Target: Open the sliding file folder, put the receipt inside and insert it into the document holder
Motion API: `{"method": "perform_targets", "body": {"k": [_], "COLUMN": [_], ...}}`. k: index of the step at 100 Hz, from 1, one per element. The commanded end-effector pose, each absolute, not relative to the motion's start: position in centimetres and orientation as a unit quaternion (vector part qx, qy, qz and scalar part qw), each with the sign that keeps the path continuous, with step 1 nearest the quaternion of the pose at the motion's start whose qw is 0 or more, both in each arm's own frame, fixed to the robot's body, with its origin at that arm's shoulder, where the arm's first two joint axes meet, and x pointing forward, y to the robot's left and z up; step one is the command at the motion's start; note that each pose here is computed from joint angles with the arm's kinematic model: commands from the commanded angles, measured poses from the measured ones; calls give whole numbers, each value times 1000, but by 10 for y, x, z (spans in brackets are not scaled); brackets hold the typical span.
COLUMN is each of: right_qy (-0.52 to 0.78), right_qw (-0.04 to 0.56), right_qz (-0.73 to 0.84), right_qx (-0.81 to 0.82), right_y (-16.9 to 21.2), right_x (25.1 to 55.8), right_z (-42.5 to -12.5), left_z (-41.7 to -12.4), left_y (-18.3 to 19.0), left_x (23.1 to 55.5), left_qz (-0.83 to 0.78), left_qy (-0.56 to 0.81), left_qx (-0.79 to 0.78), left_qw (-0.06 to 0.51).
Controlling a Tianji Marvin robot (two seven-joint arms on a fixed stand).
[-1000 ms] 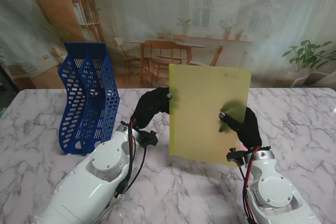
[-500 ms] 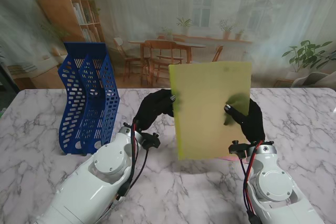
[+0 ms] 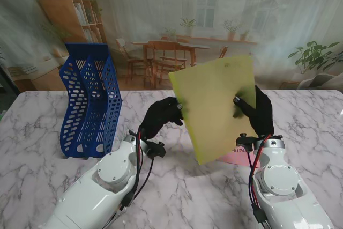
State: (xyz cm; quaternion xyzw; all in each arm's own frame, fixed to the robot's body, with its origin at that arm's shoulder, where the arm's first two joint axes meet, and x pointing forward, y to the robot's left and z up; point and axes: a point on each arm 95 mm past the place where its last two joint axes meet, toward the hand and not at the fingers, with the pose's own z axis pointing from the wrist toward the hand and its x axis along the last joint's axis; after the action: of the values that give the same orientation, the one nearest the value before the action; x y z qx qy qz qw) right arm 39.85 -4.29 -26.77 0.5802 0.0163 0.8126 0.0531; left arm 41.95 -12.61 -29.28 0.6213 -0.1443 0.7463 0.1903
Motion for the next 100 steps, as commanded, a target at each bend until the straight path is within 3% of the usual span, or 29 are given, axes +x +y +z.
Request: {"method": "perform_targets", "body": {"k": [1,100], "right_qy": [7,-11], "right_qw": [48,46], "right_qz": [820,829], "right_qx": [570,557], "right_y": [-40,-44], "right_x": [401,408], "right_z": [-260,-242], "left_z": [-301,-319], "left_y": [-133,-153], "left_x": [413,402], "left_qz": [737,720], "left_qy": [-156,-176], "left_qx": [626,632], "left_qw": [203,227]}}
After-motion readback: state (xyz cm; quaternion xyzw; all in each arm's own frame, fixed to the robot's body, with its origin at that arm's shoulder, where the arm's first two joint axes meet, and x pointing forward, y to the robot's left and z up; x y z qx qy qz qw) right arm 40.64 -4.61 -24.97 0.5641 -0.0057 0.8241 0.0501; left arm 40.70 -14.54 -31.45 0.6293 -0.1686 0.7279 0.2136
